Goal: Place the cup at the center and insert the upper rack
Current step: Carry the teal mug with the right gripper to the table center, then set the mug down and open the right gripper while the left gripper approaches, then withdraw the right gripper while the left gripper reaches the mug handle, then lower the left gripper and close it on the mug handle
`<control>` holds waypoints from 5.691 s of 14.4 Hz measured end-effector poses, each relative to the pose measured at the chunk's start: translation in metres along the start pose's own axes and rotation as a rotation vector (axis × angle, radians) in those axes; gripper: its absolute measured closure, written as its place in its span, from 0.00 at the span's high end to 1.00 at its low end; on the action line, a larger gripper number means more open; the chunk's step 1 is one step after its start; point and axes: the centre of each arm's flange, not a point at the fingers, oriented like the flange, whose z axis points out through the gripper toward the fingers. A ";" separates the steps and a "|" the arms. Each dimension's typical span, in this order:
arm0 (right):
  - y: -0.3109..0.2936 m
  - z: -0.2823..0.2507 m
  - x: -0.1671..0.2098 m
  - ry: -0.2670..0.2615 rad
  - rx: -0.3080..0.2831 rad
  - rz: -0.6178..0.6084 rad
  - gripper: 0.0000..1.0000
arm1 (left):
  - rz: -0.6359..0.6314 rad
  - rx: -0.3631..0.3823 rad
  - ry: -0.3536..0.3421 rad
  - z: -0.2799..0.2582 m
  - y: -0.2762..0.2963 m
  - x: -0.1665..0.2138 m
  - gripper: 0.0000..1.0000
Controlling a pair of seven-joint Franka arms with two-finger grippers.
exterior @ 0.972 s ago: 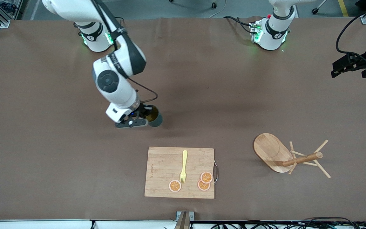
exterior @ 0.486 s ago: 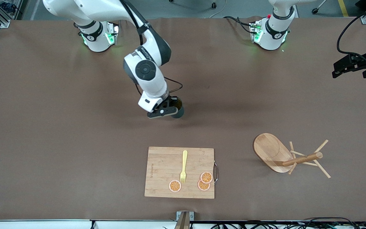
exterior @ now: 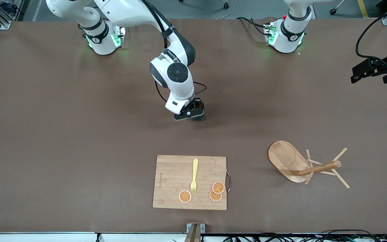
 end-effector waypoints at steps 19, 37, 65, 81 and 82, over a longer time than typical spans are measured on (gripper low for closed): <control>0.016 -0.077 0.037 0.013 -0.014 0.112 1.00 | -0.132 -0.023 -0.026 0.016 0.084 -0.001 1.00; 0.570 -0.291 0.032 -0.157 -0.069 0.292 1.00 | -0.385 -0.014 0.041 0.111 0.359 -0.028 1.00; 0.533 -0.405 -0.012 -0.094 -0.046 0.314 1.00 | -0.629 0.225 0.817 0.476 0.650 -0.196 0.74; 0.515 -0.457 -0.093 -0.044 -0.042 0.309 1.00 | -0.704 0.226 0.886 0.502 0.641 -0.186 0.38; 0.515 -0.455 -0.093 -0.048 -0.041 0.308 1.00 | -0.704 0.225 0.887 0.502 0.641 -0.186 0.26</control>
